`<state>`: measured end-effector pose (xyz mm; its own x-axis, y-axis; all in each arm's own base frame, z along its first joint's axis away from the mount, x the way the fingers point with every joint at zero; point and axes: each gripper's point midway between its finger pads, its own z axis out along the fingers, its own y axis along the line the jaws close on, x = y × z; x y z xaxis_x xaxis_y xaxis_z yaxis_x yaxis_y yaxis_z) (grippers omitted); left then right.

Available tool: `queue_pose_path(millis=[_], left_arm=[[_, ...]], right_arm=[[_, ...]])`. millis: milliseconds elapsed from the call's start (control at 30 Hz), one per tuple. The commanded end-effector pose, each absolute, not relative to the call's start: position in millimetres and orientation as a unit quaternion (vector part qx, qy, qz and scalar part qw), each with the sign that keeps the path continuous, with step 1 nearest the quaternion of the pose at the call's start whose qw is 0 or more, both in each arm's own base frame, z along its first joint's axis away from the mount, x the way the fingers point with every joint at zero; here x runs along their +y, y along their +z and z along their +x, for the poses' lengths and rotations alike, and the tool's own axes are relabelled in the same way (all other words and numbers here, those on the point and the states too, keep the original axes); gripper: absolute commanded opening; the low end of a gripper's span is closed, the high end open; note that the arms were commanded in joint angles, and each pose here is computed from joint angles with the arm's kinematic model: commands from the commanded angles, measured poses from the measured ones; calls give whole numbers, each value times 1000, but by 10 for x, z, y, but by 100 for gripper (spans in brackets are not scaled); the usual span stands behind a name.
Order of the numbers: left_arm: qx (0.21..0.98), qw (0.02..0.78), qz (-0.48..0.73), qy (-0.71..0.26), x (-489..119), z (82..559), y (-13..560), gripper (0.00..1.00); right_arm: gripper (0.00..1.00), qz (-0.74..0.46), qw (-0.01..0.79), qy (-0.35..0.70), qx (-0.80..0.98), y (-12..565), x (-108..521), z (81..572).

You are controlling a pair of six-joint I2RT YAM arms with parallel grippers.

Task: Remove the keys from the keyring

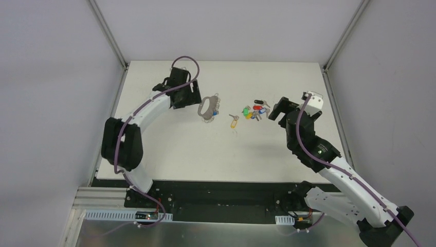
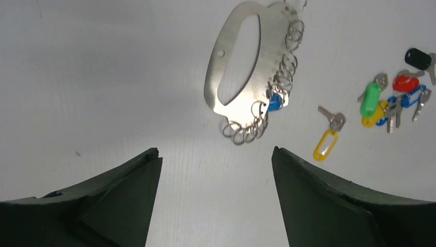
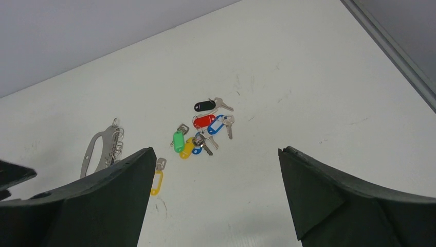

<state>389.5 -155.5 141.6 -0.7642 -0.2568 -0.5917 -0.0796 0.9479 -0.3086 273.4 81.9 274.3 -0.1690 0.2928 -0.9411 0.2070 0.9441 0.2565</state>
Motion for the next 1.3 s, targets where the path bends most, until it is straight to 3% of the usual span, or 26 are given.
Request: queue_pose_path(millis=[0, 200, 300, 567, 867, 933, 967, 1000, 1100, 1267], left_arm=[[922, 360, -59, -127, -1766, 4389, 1427, 78], [930, 347, 30, -120, -2254, 4479, 1196, 67], [932, 329, 41, -147, -2444, 4499, 1103, 56], [943, 295, 51, -148, -2643, 4434, 789, 54], [951, 277, 49, -127, -2647, 4503, 514, 41], [952, 266, 54, -138, -2699, 4498, 448, 26], [952, 261, 58, -147, -2735, 4486, 441, 13], [952, 256, 62, -155, -2762, 4464, 447, 0], [948, 253, 74, -178, -2782, 4351, 697, 0], [923, 281, 110, -239, -2734, 3885, 1617, 0]], right_arm=[[99, 158, 635, 66, 754, 2953, 904, 2756], [99, 159, 630, 63, 758, 2877, 912, 2767], [99, 157, 627, 66, 760, 2861, 946, 2787], [99, 158, 627, 70, 760, 2904, 979, 2811], [99, 161, 622, 88, 761, 2957, 995, 2764], [99, 163, 623, 91, 760, 2970, 989, 2750], [99, 164, 622, 93, 760, 2974, 990, 2745], [99, 164, 622, 93, 760, 2965, 988, 2743], [97, 161, 616, 91, 766, 2912, 1005, 2745], [97, 85, 585, 113, 799, 2742, 1251, 2710]])
